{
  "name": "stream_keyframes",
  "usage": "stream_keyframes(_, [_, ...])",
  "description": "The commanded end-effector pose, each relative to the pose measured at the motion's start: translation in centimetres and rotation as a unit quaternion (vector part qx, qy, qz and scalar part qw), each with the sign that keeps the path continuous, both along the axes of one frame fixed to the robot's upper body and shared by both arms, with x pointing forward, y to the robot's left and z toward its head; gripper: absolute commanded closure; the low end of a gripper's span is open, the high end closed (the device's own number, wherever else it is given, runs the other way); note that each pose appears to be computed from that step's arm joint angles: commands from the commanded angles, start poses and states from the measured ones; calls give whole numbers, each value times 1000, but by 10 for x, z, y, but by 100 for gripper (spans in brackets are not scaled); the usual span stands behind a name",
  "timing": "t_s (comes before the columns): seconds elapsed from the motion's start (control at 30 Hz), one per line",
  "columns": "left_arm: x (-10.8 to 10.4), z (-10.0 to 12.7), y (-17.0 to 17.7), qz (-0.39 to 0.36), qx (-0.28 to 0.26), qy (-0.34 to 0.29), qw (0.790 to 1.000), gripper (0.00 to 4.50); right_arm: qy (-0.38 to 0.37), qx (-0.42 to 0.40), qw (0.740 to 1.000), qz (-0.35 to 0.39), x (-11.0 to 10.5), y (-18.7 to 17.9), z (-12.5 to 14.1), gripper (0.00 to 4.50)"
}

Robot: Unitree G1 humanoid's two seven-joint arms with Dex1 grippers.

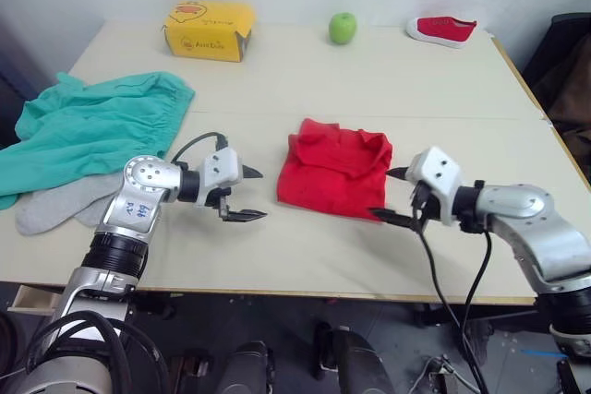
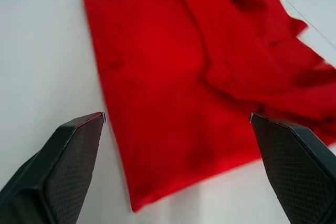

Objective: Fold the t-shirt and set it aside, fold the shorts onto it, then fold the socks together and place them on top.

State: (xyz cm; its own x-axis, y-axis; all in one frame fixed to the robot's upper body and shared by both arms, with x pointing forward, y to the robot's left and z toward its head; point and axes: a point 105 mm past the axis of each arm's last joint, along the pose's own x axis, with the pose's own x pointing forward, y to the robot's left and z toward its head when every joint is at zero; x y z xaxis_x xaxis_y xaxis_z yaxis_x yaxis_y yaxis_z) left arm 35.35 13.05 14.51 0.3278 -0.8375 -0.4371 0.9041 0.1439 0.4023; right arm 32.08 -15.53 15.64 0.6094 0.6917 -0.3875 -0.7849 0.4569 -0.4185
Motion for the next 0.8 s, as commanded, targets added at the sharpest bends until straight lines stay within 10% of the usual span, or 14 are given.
stream_keyframes(0.03, [4,10,-19,-24,4,-54,998,1,-65,-55,996,34,-2,9,2,2])
stream_keyframes(0.3, [13,-5,-54,-47,8,-65,997,0,-56,-108,992,34,3,10,-33,235])
stream_keyframes(0.67, [25,-27,-56,-41,48,-56,996,0,-59,-115,991,27,4,5,-35,235])
stream_keyframes(0.8, [27,-28,-57,-42,47,-55,997,127,-44,-115,992,26,4,5,-44,274])
